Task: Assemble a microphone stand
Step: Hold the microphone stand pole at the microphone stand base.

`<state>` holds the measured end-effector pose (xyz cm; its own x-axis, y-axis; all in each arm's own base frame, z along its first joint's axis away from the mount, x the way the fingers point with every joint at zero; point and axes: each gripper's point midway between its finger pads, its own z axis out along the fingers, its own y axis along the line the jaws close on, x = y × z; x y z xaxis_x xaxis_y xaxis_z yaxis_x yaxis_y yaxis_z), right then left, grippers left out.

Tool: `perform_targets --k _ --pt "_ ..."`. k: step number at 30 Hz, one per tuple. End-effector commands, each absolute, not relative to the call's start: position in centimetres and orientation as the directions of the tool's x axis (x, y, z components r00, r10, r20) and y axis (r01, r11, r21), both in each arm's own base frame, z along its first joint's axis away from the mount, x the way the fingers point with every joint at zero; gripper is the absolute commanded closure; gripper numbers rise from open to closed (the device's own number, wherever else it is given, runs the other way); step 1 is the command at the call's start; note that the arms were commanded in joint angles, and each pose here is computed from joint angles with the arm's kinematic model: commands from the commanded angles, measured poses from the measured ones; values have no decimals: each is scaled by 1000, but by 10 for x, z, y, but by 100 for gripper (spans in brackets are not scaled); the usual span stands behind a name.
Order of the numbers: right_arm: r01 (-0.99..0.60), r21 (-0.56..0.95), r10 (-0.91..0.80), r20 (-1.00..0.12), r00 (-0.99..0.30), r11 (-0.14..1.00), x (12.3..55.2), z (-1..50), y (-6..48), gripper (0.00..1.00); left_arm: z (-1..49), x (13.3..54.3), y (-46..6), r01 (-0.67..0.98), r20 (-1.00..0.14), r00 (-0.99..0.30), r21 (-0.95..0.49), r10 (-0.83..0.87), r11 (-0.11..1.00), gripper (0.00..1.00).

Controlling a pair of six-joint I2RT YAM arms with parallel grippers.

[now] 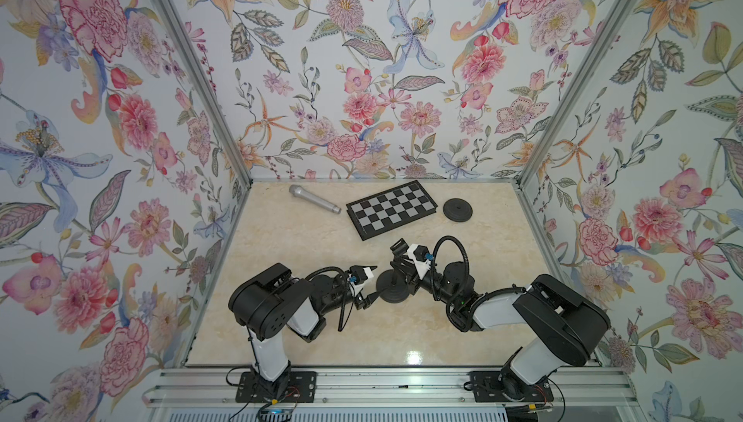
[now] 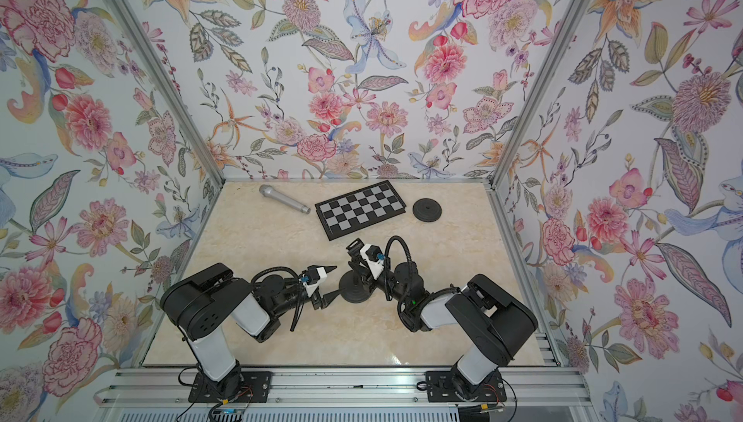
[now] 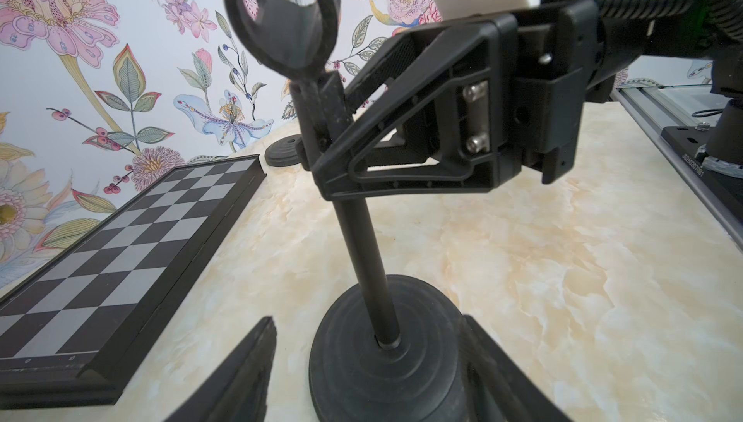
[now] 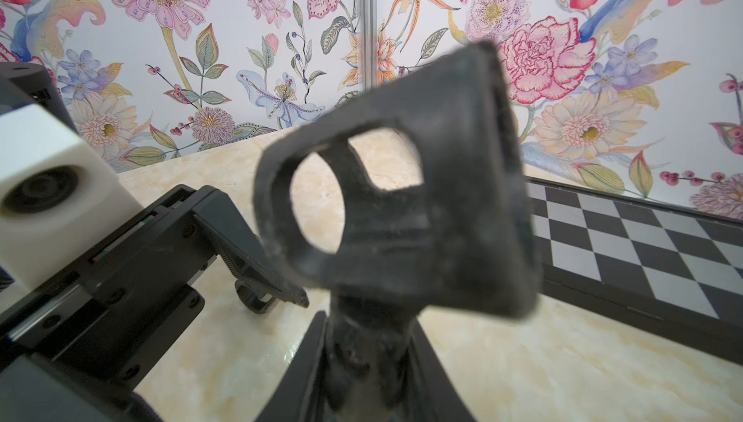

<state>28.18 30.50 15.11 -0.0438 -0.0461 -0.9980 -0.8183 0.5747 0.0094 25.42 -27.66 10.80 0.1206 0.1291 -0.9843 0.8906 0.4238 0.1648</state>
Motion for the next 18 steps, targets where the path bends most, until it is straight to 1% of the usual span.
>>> perform_targets --k 1,5,9,12,15,18 --pt "-816 -13 -69 -997 -33 579 279 138 299 96 163 256 -277 833 -941 338 300 2 465 29" --pt "-819 -32 -90 -996 -24 573 279 134 299 96 162 256 -279 835 -940 342 305 3 459 29" --pt "-818 -33 -108 -993 -37 575 276 128 295 97 162 259 -282 833 -937 350 311 0 458 32" --pt "-832 -41 -130 -991 -38 554 270 124 295 97 162 261 -283 832 -935 353 315 1 457 32" --pt "-833 -38 -139 -989 -47 553 267 122 295 97 159 262 -290 841 -932 362 325 -2 433 35" --pt "-837 -32 -138 -989 -53 547 265 124 298 97 156 264 -296 838 -928 372 339 5 428 35"
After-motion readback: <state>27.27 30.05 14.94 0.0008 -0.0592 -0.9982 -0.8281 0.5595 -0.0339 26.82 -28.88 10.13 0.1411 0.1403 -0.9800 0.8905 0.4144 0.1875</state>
